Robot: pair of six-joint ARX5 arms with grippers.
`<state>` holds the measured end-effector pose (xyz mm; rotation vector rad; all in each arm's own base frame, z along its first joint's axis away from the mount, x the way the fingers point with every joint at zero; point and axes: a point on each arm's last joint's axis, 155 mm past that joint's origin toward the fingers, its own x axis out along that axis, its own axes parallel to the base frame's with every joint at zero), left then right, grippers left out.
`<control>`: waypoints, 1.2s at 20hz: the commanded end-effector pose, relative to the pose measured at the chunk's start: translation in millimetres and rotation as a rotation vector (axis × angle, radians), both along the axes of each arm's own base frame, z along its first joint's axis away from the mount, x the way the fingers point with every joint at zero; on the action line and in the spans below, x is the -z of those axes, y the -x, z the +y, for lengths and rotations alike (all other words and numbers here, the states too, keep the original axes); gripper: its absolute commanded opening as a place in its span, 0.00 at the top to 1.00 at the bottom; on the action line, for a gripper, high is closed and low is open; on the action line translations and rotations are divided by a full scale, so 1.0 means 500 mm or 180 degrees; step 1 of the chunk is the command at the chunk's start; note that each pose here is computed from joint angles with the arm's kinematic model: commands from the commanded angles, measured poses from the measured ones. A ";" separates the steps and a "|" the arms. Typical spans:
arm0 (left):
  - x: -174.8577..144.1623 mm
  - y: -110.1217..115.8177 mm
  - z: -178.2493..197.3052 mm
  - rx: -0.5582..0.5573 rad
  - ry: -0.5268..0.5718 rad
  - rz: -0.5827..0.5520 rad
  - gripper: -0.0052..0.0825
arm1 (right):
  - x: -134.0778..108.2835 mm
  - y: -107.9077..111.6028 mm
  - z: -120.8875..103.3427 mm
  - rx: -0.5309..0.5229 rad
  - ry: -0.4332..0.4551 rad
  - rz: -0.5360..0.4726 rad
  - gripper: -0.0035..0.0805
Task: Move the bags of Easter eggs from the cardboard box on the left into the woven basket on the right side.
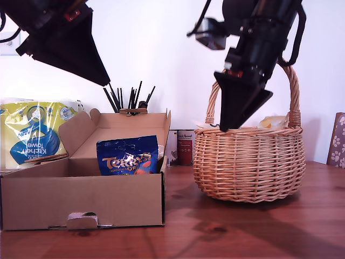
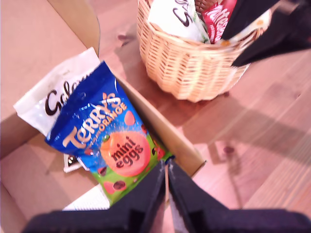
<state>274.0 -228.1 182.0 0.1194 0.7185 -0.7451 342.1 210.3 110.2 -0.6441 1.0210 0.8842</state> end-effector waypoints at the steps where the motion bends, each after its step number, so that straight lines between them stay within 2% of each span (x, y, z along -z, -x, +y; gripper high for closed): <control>1: -0.014 0.007 0.003 -0.0003 0.0077 -0.0050 0.96 | 0.016 -0.009 0.001 -0.0017 0.0077 0.0000 0.51; 5: -0.019 0.010 0.006 -0.0010 0.0086 -0.0060 0.96 | 0.059 0.020 -0.009 -0.0057 0.0207 0.0307 0.53; 12: -0.018 0.010 0.006 -0.0008 0.0082 -0.0059 0.96 | 0.070 0.100 0.005 -0.0201 0.0353 0.0680 0.56; 18: -0.019 0.009 0.006 -0.0005 0.0083 -0.0068 0.96 | 0.074 0.173 -0.005 -0.0149 0.0558 0.1074 0.56; 22: -0.019 0.010 0.006 -0.0004 0.0081 -0.0067 0.96 | 0.063 0.211 0.008 -0.0198 0.0627 0.1146 0.56; 24: -0.019 0.010 0.006 -0.0005 0.0082 -0.0066 0.96 | 0.059 0.191 0.018 -0.0214 0.0611 0.0955 0.56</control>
